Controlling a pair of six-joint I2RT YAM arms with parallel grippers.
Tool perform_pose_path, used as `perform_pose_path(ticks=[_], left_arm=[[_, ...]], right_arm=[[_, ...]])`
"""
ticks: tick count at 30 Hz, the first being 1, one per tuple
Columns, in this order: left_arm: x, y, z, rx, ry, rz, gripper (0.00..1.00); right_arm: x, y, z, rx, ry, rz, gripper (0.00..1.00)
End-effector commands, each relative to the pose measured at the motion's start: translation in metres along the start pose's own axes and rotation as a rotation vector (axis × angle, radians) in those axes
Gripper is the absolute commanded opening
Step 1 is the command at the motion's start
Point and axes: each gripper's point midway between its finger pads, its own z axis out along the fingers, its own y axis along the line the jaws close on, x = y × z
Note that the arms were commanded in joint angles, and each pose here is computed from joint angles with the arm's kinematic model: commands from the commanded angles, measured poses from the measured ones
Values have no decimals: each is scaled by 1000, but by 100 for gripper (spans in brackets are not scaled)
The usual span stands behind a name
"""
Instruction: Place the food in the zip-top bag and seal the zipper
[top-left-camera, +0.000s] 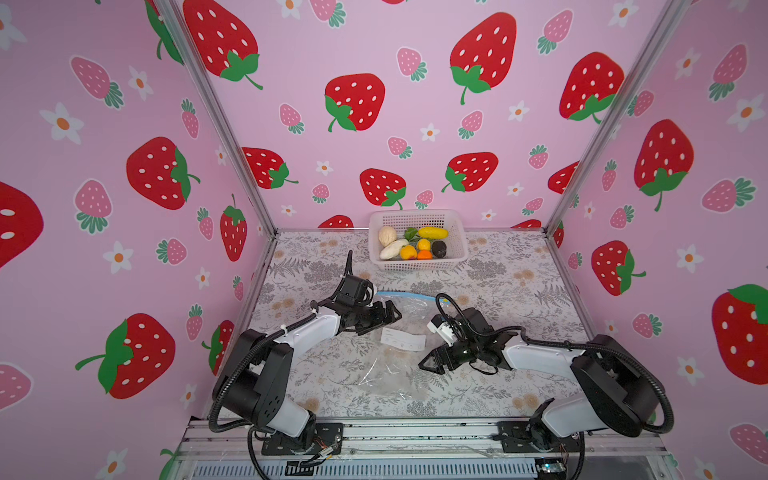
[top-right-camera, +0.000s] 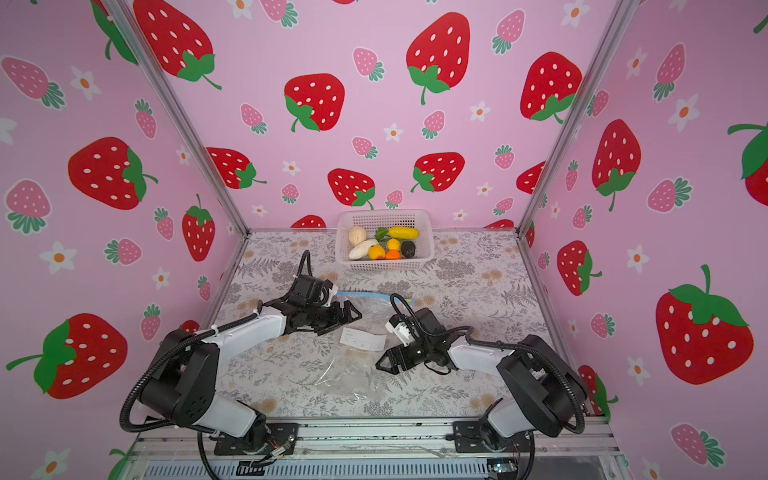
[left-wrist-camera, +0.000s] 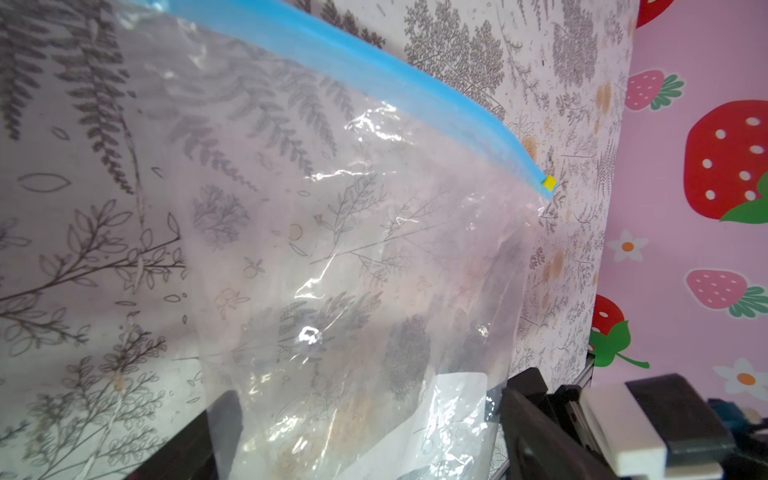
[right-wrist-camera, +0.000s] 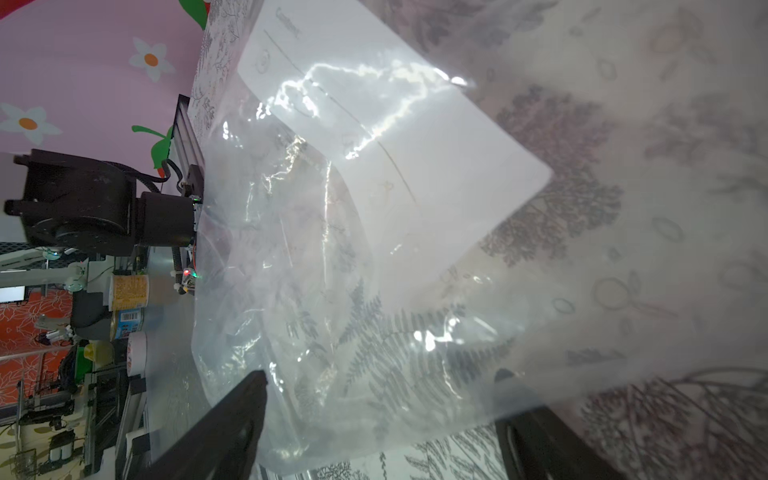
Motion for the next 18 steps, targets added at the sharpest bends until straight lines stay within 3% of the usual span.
perform_pose_path(ticks=[1,9,18], left_arm=[[-11,-10,1,13,-16,26,98],[-22,-15,3,7,-32,22,98],[-24,-2,-13,-95,-50,74,100]], right_arm=[[-7,10,7,-25,5,-49,87],[-9,30,26,-63,20,-109,88],[-14,30,27,-51,-24,-97,90]])
